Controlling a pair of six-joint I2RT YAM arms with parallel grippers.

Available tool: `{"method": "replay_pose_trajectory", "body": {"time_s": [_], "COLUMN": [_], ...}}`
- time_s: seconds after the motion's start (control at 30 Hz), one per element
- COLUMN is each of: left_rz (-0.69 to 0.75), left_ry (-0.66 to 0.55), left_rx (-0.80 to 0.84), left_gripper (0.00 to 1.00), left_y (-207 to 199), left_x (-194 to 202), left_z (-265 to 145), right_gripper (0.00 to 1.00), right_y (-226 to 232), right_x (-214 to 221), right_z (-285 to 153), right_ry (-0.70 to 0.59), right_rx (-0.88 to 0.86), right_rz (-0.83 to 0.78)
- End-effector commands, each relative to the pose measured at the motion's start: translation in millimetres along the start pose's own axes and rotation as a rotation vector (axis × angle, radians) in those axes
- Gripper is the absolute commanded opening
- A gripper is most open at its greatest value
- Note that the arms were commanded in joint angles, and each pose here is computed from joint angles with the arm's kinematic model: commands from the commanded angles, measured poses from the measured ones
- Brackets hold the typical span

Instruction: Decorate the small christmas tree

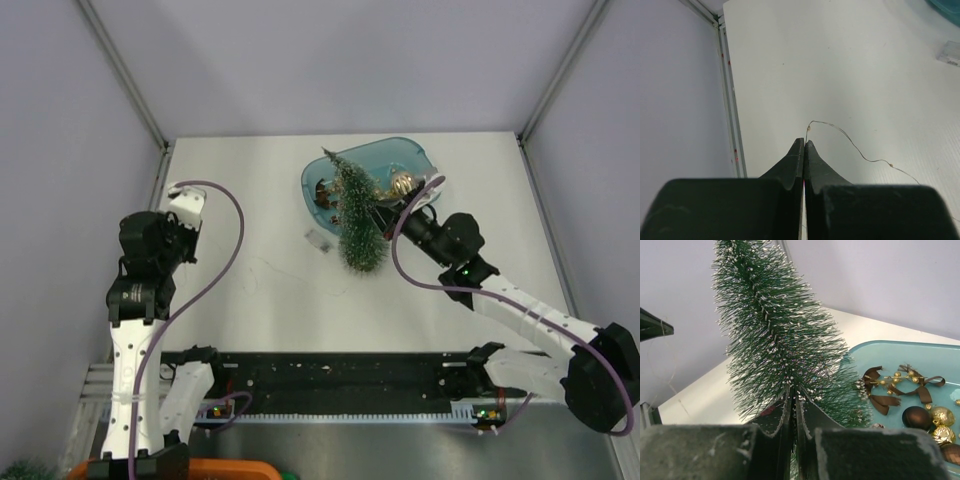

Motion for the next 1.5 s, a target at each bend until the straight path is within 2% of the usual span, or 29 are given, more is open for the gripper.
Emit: {"method": "replay_pose_trajectory", "body": {"time_s": [0.0,0.2,0.4,0.63,0.83,0.9,1.13,1.27,1.47], "left_rz": [0.027,0.081,0.024,-0.17,-0.295,-0.299,-0.222,-0.152,-0.061], "left_ry": [-0.056,-0.062,-0.037,-0.057,-0.012,0.002,-0.007,-0.029,-0.135], "left_rx": [0.027,0.027,0.067,-0.023,-0.03,-0.003,0.136,0.136,0.058], "left_gripper": [0.0,0.0,0.0,0.0,0.0,0.0,0.0,0.0,0.0], "left_y": [-4,-4,-11,8,18,8,-63,-92,-117], "left_x": [-13,-12,-7,-34,-70,-81,-132,-167,-229], "left_z": [-12,-20,-12,33,86,102,145,173,207], "right_gripper": [0.02,0.08,0.07,0.04,0.0,0.0,0.0,0.0,0.0], "right_y": [17,27,40,47,55,57,64,67,76], "right_x": [-19,-22,-13,1,6,8,7,6,12], "right_z": [-16,-48,-64,-73,-84,-86,-91,-91,-89], "right_ry": [-0.041,-0.039,-0.047,-0.062,-0.106,-0.106,-0.128,-0.139,-0.134], "right_rx": [-0.075,-0.148,-0.223,-0.279,-0.332,-0.349,-0.4,-0.428,-0.525], "right_rz": [0.004,0.036,0.058,0.058,0.056,0.05,0.03,0.026,0.049]}}
Point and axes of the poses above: each gripper's point midway between its finger pads, its own z axis out along the fingers, its own y axis along the line the jaws close on, x = y × z, the point moved 3 cm from there along -z, back along the fingers, and after that the axes turned 8 degrees about -z, right-handed, at the moved point
